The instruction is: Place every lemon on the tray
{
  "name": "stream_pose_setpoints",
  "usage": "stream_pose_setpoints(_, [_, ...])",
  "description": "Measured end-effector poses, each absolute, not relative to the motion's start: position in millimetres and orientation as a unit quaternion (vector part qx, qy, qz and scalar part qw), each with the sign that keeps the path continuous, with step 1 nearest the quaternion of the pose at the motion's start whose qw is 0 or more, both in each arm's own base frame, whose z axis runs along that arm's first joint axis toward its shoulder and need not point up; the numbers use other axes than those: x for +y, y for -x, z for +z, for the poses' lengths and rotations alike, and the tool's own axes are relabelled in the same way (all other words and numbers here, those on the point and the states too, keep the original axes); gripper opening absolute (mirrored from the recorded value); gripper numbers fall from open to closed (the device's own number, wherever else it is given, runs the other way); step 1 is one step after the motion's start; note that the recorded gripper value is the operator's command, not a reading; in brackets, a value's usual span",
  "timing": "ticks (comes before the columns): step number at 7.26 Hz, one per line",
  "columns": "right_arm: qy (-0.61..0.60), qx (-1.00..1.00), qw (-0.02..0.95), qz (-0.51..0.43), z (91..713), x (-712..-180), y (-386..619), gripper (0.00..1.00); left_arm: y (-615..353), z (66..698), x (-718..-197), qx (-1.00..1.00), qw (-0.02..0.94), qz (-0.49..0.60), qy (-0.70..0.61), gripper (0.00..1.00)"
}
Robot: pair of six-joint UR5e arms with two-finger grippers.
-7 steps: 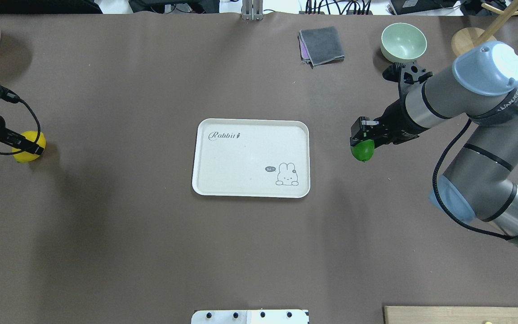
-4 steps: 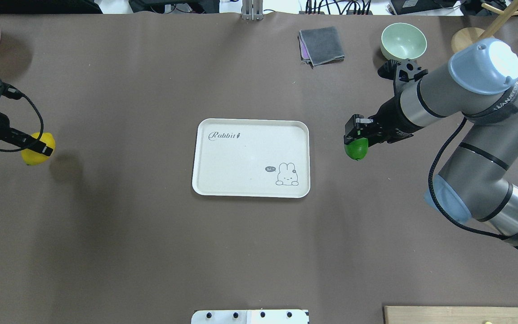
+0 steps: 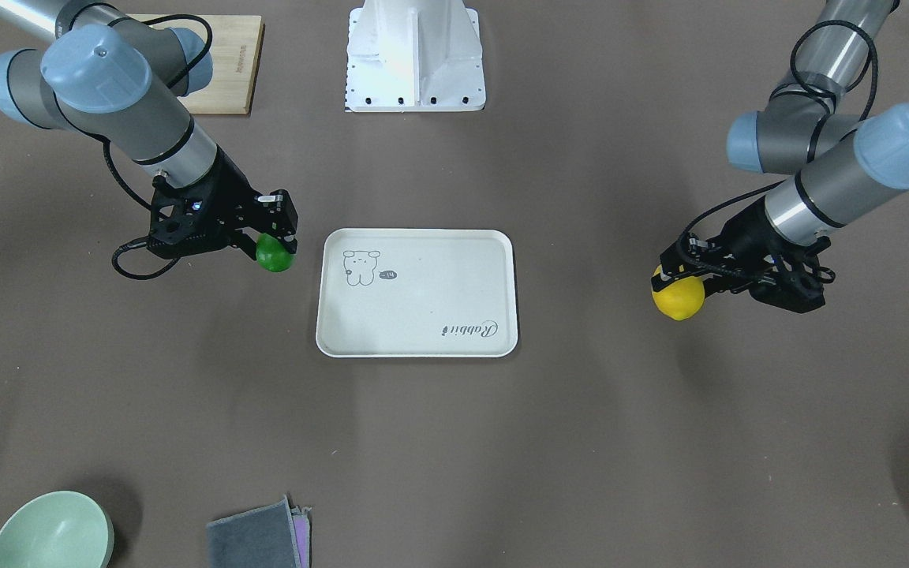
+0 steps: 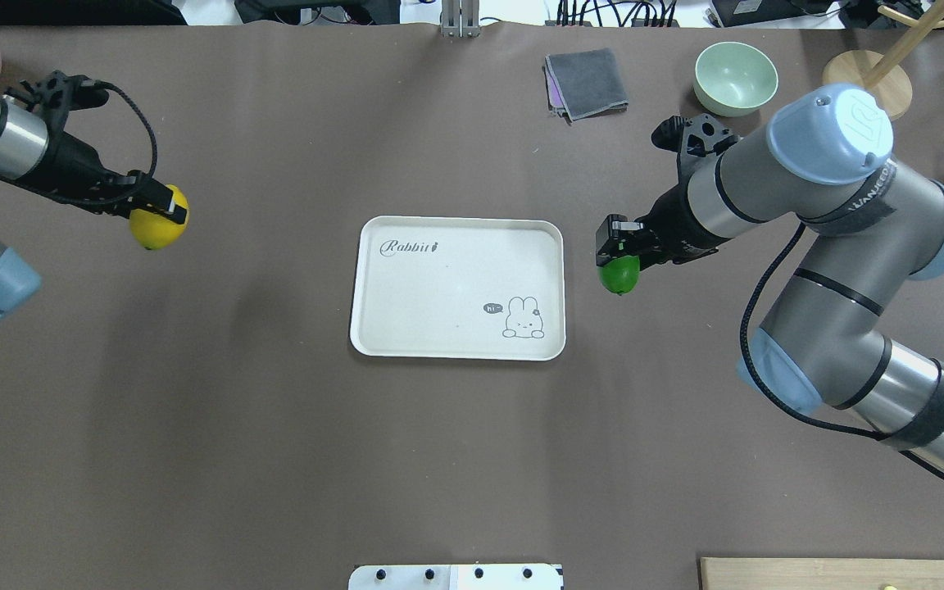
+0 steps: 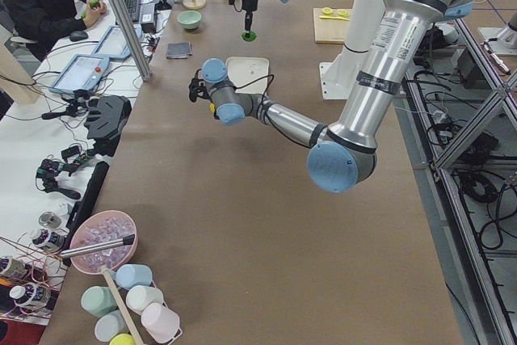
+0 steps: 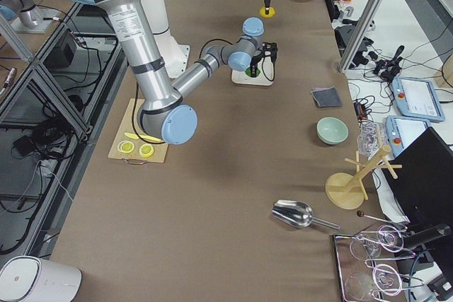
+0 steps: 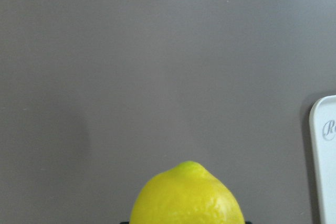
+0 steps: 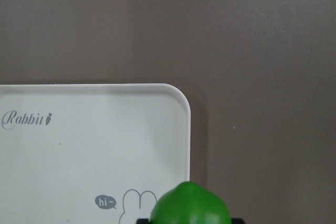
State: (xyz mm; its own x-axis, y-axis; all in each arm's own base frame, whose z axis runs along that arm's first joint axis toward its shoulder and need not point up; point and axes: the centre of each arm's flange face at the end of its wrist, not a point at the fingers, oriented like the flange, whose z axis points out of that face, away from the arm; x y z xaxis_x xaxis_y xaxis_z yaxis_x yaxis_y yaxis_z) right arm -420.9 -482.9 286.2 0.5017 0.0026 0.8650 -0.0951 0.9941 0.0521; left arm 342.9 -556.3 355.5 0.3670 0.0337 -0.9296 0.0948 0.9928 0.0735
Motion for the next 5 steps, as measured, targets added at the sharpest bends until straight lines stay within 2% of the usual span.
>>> stream_pose_setpoints(2, [-0.048,-0.491,0.869,0.03,280,-486,455,0.0,-401,311,-541,0.57,0.819,-0.038,-0.053,0.0])
stream_pose_setpoints(5, [-0.056,-0.482,0.874,0.034,269,-483,500,0.0,-448,283,-522,0.565,0.821,-0.053,-0.059,0.0])
